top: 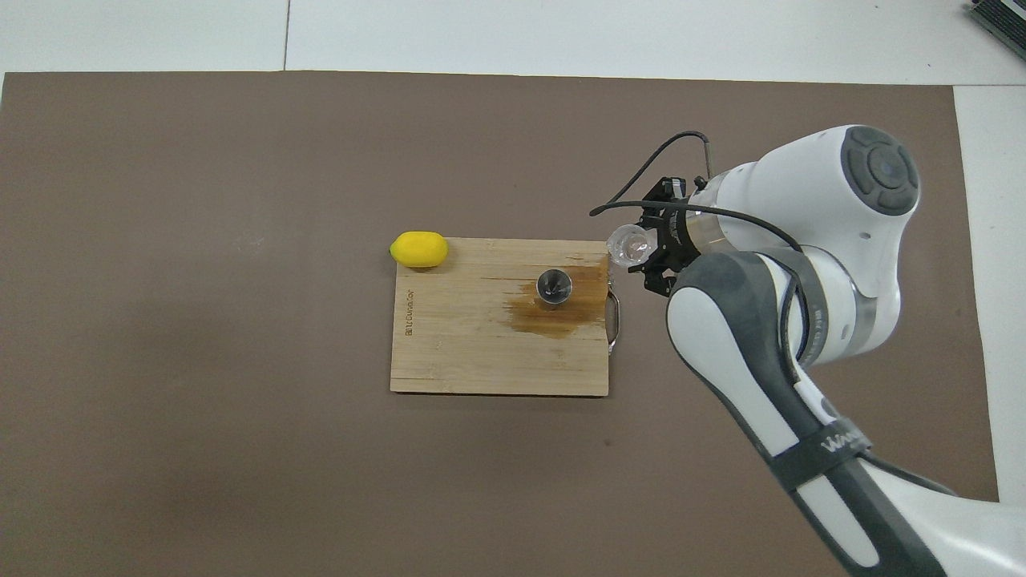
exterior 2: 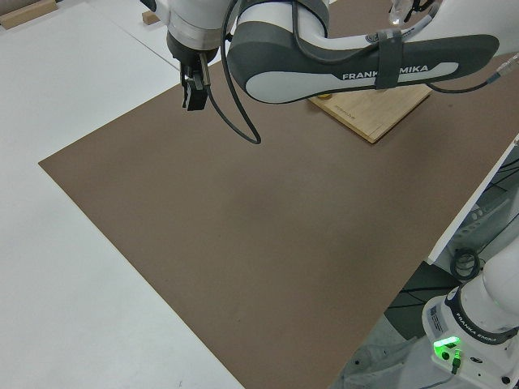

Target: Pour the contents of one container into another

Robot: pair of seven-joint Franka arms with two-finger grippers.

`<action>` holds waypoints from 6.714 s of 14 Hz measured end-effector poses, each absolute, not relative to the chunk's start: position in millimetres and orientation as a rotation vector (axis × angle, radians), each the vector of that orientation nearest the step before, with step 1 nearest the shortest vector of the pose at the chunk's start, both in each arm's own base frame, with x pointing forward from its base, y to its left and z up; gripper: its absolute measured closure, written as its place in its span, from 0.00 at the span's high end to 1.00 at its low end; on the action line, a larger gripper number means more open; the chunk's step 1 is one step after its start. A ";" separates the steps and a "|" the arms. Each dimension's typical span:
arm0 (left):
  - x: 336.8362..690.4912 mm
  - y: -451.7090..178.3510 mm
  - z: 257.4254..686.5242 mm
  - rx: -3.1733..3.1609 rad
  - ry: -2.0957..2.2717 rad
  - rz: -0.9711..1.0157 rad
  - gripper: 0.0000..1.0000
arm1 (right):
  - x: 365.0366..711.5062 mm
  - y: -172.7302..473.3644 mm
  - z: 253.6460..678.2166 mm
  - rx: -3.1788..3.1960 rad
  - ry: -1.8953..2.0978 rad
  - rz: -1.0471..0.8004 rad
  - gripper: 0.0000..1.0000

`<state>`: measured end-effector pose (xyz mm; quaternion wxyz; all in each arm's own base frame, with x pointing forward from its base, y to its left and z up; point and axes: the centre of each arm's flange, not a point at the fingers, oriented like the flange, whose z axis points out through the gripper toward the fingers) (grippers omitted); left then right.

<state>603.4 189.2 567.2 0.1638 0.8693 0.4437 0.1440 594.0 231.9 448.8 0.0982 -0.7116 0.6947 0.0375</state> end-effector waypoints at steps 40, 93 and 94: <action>524.6 -39.8 629.4 3.126 -0.150 -0.048 1.00 | 551.2 324.6 442.7 -2.578 1.758 -0.351 0.51; 525.4 -23.6 626.0 3.124 -0.118 -0.059 1.00 | 563.0 -126.2 330.5 -1.995 1.839 0.512 1.00; 525.4 -23.6 626.0 3.124 -0.118 -0.059 1.00 | 559.1 -123.6 344.1 -2.065 1.802 0.506 1.00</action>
